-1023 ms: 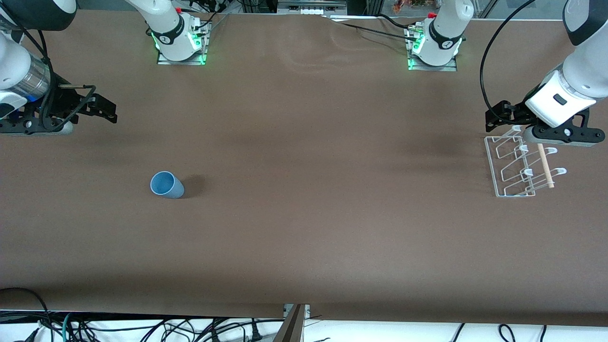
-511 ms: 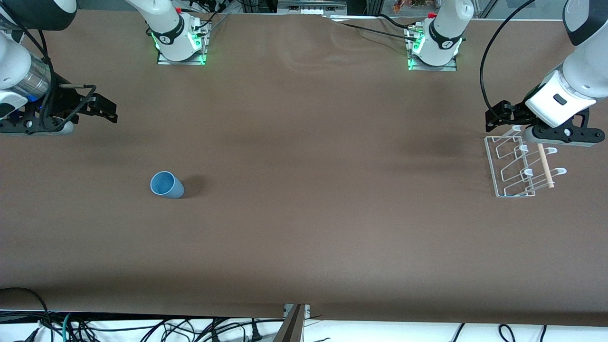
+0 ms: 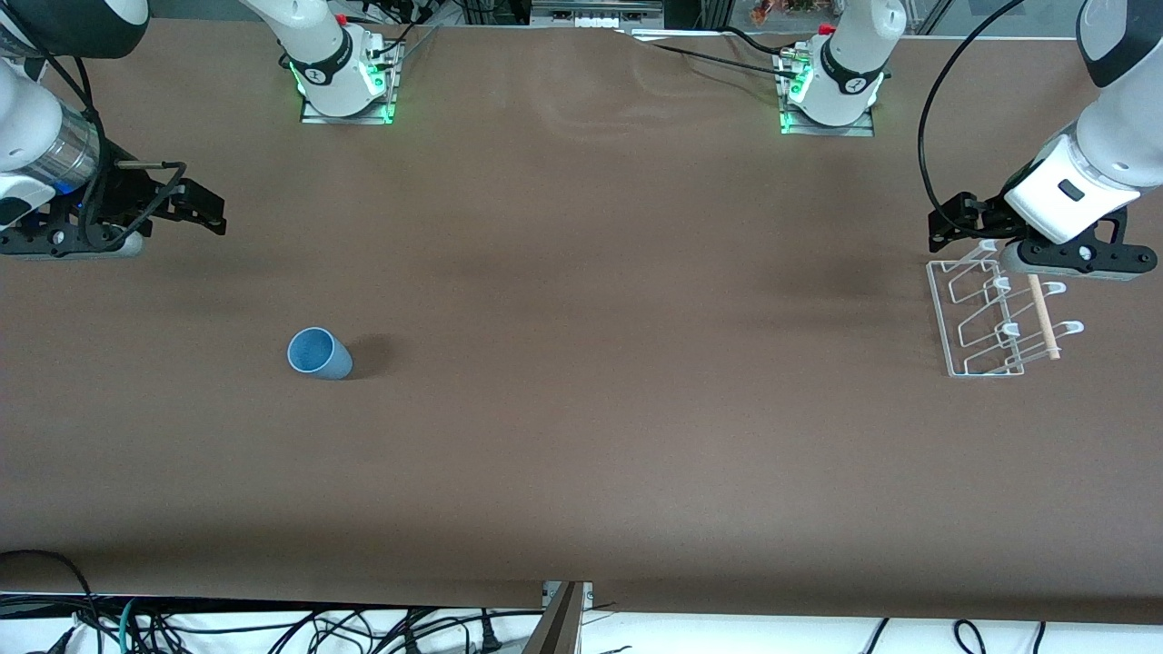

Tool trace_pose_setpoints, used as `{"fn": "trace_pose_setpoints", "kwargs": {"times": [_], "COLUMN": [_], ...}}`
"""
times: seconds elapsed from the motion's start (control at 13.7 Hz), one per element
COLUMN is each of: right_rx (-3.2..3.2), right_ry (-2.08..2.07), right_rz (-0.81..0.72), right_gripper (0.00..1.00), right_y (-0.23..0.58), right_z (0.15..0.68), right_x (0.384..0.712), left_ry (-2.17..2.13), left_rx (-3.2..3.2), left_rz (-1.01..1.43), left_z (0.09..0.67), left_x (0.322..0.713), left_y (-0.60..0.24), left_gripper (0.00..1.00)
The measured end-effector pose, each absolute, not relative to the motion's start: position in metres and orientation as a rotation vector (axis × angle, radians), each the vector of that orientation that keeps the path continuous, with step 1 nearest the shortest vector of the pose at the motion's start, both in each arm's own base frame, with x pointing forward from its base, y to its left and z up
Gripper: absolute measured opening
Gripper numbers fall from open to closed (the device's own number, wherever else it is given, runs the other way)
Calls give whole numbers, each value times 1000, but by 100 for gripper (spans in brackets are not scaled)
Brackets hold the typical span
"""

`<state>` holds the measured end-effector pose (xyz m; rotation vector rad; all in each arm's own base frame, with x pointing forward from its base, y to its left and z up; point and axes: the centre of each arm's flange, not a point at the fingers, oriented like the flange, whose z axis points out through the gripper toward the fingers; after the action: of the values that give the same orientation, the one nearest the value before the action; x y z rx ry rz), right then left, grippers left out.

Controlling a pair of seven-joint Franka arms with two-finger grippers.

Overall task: Transfer cup to left arm and place on rack
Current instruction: 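Move the right gripper above the light-blue cup, then lower the right gripper and grasp the light-blue cup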

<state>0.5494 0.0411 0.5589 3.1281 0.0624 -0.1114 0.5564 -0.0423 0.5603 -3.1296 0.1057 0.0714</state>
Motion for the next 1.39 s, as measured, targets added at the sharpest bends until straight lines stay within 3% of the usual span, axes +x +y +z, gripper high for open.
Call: {"fn": "trace_pose_setpoints", "kwargs": {"times": [0.73, 1.39], "right_rx": [3123, 3103], "right_ry": [72, 231], "right_rz": [-154, -193], "right_gripper": [99, 99], "right_y": [44, 41], "right_z": [534, 372], "right_x": [554, 610], "left_ry": [106, 106], "left_rx": [-3130, -3130], "left_rz": [73, 73], "left_z": [560, 560], "left_x": [556, 556], "left_y": [-42, -42], "left_gripper": [100, 100]}}
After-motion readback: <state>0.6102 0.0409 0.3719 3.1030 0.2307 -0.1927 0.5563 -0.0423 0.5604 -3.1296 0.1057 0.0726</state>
